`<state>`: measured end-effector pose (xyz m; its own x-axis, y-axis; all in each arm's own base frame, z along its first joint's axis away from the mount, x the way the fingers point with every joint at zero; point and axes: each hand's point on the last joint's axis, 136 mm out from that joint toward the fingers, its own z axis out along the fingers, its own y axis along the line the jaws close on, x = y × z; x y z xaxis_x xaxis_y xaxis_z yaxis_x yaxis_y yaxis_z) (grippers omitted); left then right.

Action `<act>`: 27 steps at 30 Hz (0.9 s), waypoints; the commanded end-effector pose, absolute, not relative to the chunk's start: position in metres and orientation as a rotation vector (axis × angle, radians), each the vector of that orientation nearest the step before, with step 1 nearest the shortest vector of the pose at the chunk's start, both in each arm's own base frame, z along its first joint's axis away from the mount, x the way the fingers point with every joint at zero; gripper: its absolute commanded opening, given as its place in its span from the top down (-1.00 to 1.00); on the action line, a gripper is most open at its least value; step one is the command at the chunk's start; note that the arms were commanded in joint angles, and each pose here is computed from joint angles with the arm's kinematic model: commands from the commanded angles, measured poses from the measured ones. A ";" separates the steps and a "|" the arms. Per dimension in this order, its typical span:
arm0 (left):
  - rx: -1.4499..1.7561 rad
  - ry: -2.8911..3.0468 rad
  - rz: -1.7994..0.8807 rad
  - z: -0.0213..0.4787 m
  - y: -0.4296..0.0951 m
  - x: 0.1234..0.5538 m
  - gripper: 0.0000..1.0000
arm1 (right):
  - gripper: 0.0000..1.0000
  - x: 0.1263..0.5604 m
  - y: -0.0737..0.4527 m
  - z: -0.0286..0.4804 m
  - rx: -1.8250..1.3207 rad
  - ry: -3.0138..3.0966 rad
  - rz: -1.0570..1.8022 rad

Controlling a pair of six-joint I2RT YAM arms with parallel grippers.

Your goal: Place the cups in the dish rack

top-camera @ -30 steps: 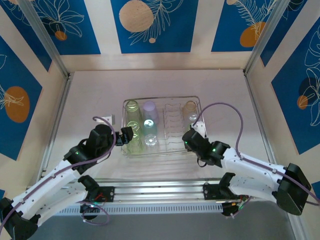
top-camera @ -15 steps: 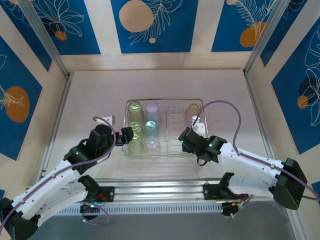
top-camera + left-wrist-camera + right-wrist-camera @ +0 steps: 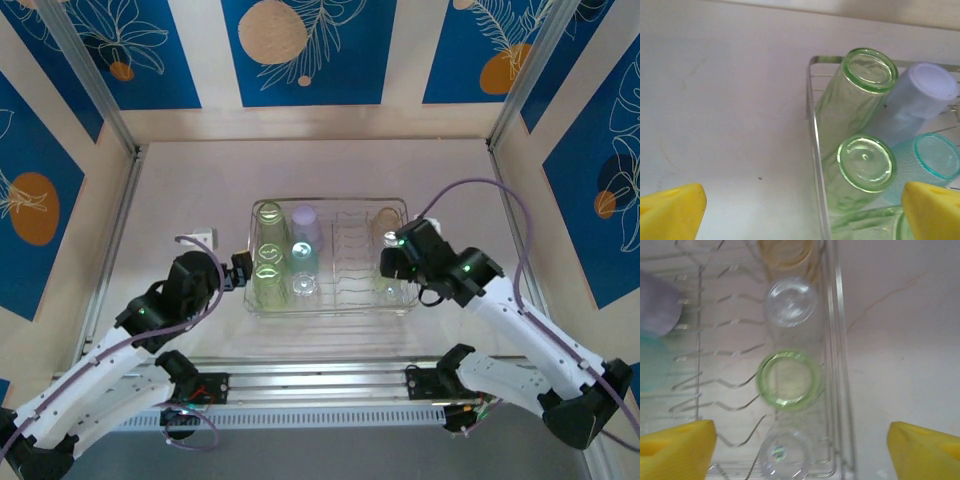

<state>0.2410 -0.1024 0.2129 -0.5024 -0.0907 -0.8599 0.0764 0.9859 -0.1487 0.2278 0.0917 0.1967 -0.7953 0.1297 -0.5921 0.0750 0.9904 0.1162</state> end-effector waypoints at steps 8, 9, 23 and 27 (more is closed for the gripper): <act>-0.090 2.216 0.215 0.217 -0.041 0.307 -0.99 | -0.99 0.327 0.008 0.207 0.198 2.128 0.192; -0.153 2.210 0.229 0.218 -0.030 0.311 -0.99 | -0.99 0.333 -0.002 0.203 0.217 2.108 0.183; -0.479 1.835 0.201 0.152 0.060 0.328 -0.99 | -0.99 0.375 -0.032 0.114 0.335 2.016 0.215; -0.415 1.852 0.188 0.135 0.057 0.338 -0.99 | -0.99 0.386 -0.030 0.107 0.328 2.008 0.225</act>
<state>0.3186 0.0620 0.1106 -0.3772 -0.2274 -0.8978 -0.4409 0.8966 -0.0418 0.3647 -0.0304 0.0797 -0.5301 0.3532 -0.7708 0.1888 0.9355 0.2988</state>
